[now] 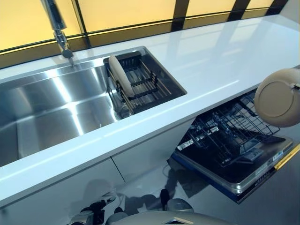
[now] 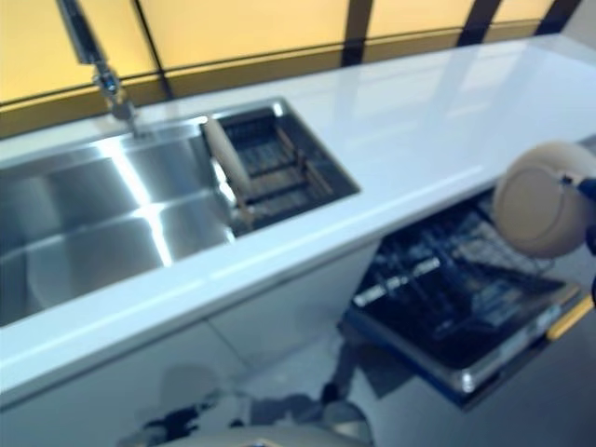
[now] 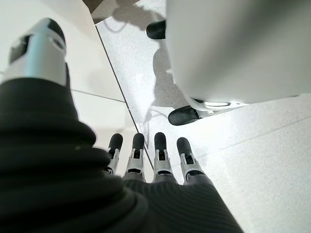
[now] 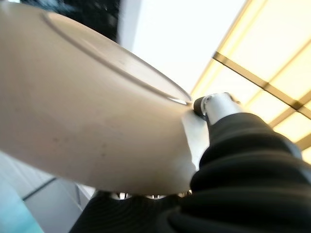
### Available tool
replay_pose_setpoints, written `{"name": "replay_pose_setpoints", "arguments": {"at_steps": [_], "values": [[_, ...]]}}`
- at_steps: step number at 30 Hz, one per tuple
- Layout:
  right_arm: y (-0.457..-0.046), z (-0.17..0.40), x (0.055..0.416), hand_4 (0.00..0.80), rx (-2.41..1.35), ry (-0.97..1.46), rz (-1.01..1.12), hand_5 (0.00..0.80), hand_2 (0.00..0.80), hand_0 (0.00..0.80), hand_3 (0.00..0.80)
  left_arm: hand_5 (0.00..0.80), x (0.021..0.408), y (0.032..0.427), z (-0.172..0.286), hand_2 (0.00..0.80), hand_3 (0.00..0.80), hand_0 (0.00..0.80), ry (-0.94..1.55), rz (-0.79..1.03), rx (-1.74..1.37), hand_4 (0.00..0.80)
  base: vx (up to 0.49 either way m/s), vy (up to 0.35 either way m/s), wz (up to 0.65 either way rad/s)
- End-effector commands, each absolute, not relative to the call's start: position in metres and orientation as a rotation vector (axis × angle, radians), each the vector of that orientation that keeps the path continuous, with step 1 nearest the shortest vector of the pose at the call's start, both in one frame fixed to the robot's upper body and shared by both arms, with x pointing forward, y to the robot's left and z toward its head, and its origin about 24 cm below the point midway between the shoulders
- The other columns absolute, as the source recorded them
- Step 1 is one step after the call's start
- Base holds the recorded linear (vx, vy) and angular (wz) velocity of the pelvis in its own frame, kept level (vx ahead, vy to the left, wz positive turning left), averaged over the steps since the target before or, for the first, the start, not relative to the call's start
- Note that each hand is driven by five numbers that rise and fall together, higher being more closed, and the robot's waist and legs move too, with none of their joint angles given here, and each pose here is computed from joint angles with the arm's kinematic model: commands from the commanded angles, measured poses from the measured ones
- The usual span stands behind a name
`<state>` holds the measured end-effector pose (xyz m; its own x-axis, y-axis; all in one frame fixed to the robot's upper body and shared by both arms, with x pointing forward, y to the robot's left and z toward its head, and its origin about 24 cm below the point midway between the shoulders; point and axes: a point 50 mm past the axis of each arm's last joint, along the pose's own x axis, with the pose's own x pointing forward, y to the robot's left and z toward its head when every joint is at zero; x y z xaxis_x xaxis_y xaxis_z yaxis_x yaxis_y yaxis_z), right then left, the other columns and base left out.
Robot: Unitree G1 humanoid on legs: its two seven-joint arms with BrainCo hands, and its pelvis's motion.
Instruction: Take plates into dishwasher
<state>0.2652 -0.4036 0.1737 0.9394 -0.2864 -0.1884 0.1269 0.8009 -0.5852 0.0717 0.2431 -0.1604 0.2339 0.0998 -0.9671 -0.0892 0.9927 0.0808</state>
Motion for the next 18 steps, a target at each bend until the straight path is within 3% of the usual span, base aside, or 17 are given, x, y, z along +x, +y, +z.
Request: {"name": "replay_pose_setpoints", "arguments": {"at_steps": [1, 18], "values": [[-0.390, 0.195, 0.273, 0.800, -0.634, 0.106, -0.195, 0.800, 0.800, 0.800, 0.800, 0.000, 0.083, 0.257, -0.156, 0.000, 0.000, 0.000, 1.313, 0.155, 0.061, 0.000, -0.021, -0.028, -0.05], [-0.352, 0.130, 0.276, 0.800, -1.149, 0.163, -0.151, 0.800, 0.800, 0.800, 0.800, 0.000, 0.092, 0.253, -0.155, 0.000, 0.000, 0.000, 1.284, 0.150, 0.055, 0.000, -0.007, -0.015, 0.00]]}}
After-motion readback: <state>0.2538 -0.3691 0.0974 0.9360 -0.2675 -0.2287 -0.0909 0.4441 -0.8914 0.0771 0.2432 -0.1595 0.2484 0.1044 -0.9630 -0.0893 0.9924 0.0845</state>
